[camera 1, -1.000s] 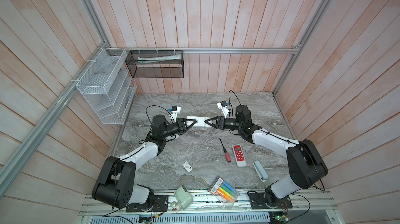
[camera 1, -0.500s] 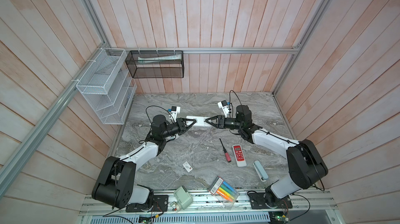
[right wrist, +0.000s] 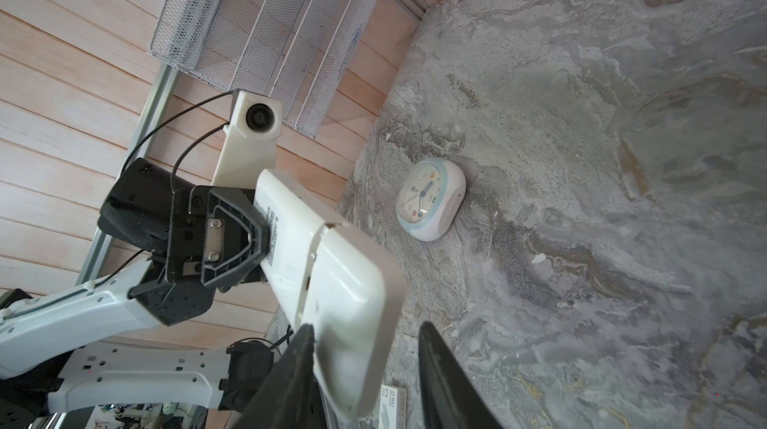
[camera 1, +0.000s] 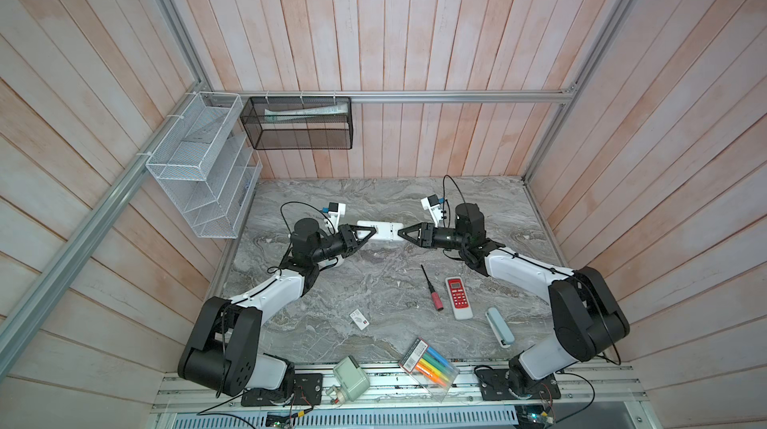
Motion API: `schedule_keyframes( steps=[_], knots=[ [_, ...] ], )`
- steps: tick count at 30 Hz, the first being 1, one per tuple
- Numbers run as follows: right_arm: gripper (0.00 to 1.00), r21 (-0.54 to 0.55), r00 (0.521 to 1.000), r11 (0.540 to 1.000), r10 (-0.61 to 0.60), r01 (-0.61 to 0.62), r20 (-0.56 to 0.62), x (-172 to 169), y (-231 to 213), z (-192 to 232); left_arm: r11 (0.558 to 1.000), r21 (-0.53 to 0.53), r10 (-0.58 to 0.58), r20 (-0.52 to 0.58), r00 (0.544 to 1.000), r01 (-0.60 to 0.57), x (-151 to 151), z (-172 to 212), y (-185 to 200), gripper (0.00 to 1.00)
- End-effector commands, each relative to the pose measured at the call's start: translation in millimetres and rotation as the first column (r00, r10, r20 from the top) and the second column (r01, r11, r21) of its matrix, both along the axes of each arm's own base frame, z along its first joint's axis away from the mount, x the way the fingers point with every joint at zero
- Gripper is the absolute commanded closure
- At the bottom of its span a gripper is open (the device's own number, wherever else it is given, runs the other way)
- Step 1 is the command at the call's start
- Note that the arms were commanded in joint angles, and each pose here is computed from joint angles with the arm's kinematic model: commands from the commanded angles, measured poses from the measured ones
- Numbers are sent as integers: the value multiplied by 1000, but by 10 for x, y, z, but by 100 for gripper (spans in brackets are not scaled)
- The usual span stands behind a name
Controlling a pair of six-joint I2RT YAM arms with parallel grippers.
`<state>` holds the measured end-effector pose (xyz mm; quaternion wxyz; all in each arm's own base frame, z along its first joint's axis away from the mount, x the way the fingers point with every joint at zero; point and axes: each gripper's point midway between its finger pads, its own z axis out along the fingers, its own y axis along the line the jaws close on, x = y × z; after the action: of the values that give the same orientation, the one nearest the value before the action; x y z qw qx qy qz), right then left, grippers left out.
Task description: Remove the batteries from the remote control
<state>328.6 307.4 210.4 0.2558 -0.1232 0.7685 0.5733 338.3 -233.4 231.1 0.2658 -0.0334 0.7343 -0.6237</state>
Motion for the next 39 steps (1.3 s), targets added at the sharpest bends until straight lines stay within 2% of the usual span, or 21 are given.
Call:
schedule_keyframes(
  steps=[1, 7, 14, 25, 39],
  knots=[
    [62, 0, 1000, 1000, 21, -21, -20, -43, 8, -62, 1000, 0, 19, 61, 998, -19, 92, 151, 6, 100],
    [71, -6, 1000, 1000, 17, -17, -25, -31, 10, -78, 999, 12, 29, 52, 998, -29, 114, 127, 15, 100],
    [76, -14, 1000, 1000, 14, -14, -24, -8, 18, -71, 998, 42, 50, 30, 998, -52, 140, 38, 37, 100],
    [73, 31, 998, 998, 57, -57, -5, -32, 100, 4, 999, 33, 40, 24, 999, -40, 146, 5, 19, 100],
    [76, 82, 996, 993, 80, -82, 27, 6, 193, 127, 998, 41, 36, 21, 999, -37, 115, -38, 25, 100]
  ],
)
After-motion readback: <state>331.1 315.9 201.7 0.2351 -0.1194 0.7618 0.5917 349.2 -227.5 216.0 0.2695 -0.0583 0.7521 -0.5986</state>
